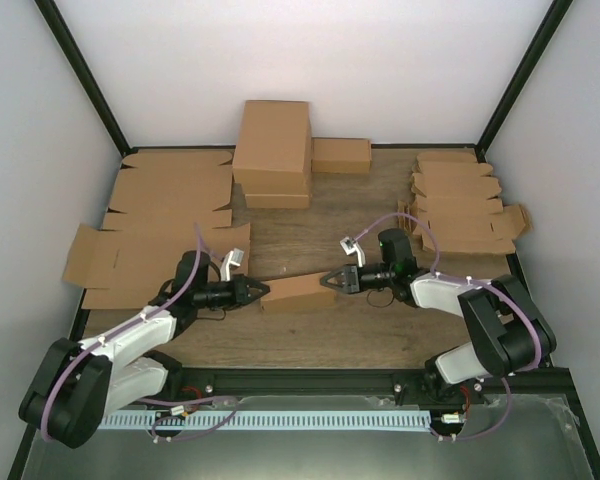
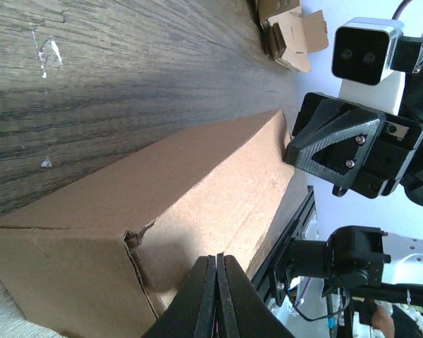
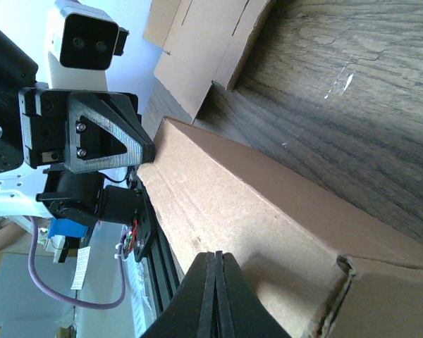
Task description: Fold the paper box
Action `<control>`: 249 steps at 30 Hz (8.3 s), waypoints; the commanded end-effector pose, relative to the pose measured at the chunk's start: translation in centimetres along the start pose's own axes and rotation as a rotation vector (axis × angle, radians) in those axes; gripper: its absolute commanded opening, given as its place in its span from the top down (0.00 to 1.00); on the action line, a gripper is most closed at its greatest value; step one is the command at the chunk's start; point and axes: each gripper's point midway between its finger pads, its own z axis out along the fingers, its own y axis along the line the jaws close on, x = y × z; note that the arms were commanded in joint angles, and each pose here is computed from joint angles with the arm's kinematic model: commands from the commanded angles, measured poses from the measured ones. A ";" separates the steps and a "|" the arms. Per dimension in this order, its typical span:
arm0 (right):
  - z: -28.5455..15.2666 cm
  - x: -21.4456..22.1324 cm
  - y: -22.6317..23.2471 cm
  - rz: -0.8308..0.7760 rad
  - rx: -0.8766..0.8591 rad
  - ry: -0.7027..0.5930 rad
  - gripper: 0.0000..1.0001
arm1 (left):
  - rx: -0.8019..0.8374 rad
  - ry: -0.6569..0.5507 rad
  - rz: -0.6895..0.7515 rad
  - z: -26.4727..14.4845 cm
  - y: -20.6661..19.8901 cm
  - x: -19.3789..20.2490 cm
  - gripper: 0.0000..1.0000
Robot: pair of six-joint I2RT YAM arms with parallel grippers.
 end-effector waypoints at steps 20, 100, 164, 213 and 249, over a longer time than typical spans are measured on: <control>-0.7 -1.1 0.4 -0.022 0.056 -0.028 0.99 | -0.038 0.020 0.047 -0.5 0.4 0.8 0.96; -7.6 -3.1 12.1 0.869 -0.016 -0.183 0.05 | -0.999 -0.249 1.734 -1.3 -14.3 1.2 0.50; -19.2 -18.3 8.9 0.132 0.038 -0.497 0.59 | -0.292 -0.333 1.248 -7.7 -25.1 4.2 0.00; -16.9 -39.7 -16.1 0.026 0.074 -0.510 0.59 | -0.359 -0.469 0.725 -9.6 -13.7 -13.9 0.00; -16.5 -41.0 -21.5 -0.094 0.474 -0.575 0.13 | -0.413 -0.578 0.532 -13.2 -9.7 -19.9 0.00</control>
